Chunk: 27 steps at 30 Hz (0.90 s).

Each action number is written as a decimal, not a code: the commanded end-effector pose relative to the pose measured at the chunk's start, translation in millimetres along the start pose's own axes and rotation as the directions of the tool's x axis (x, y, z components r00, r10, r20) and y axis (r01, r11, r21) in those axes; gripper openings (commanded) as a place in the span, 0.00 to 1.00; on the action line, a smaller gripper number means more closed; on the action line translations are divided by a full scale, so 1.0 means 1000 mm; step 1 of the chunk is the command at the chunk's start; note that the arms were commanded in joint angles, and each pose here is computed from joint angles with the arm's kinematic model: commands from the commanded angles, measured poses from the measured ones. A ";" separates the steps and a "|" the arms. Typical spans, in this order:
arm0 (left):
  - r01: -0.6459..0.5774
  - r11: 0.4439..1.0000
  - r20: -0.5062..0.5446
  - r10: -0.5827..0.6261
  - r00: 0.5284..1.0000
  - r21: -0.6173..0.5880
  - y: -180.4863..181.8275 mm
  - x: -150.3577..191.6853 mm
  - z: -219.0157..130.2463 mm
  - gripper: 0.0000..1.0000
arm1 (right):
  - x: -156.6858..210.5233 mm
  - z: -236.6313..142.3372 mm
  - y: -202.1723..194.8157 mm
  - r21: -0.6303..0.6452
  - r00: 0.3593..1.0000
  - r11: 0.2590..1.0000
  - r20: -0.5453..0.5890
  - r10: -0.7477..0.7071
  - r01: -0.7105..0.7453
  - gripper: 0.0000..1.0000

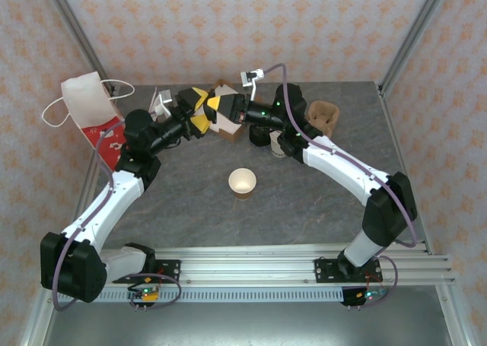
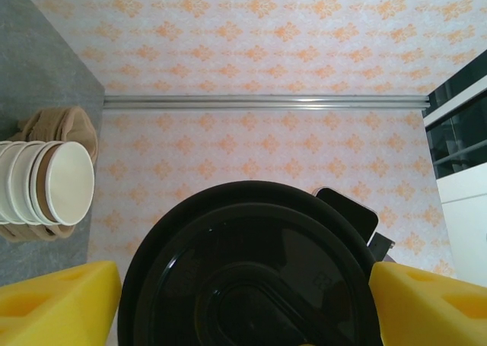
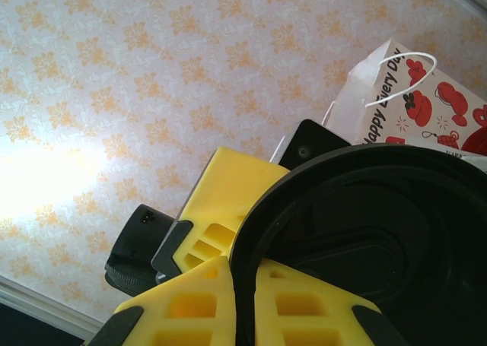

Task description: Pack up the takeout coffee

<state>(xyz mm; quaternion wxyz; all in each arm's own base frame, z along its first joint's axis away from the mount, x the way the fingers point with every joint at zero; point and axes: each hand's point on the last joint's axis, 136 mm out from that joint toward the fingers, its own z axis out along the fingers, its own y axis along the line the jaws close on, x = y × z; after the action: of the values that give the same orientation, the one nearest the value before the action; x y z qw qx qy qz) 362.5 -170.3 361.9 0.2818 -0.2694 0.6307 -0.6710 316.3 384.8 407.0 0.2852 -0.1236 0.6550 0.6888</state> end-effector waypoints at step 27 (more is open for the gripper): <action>-0.007 1.000 -0.026 0.008 1.000 0.029 -0.005 0.008 0.003 0.79 | -0.004 0.007 0.020 -0.086 0.999 0.996 0.006 -0.035 0.036 0.09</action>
<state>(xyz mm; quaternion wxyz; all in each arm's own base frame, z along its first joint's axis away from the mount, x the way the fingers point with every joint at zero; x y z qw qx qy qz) 362.7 -172.3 362.7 0.2816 -0.2685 0.6291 -0.6730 319.2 389.0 404.9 0.2809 -0.1205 0.6502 0.6956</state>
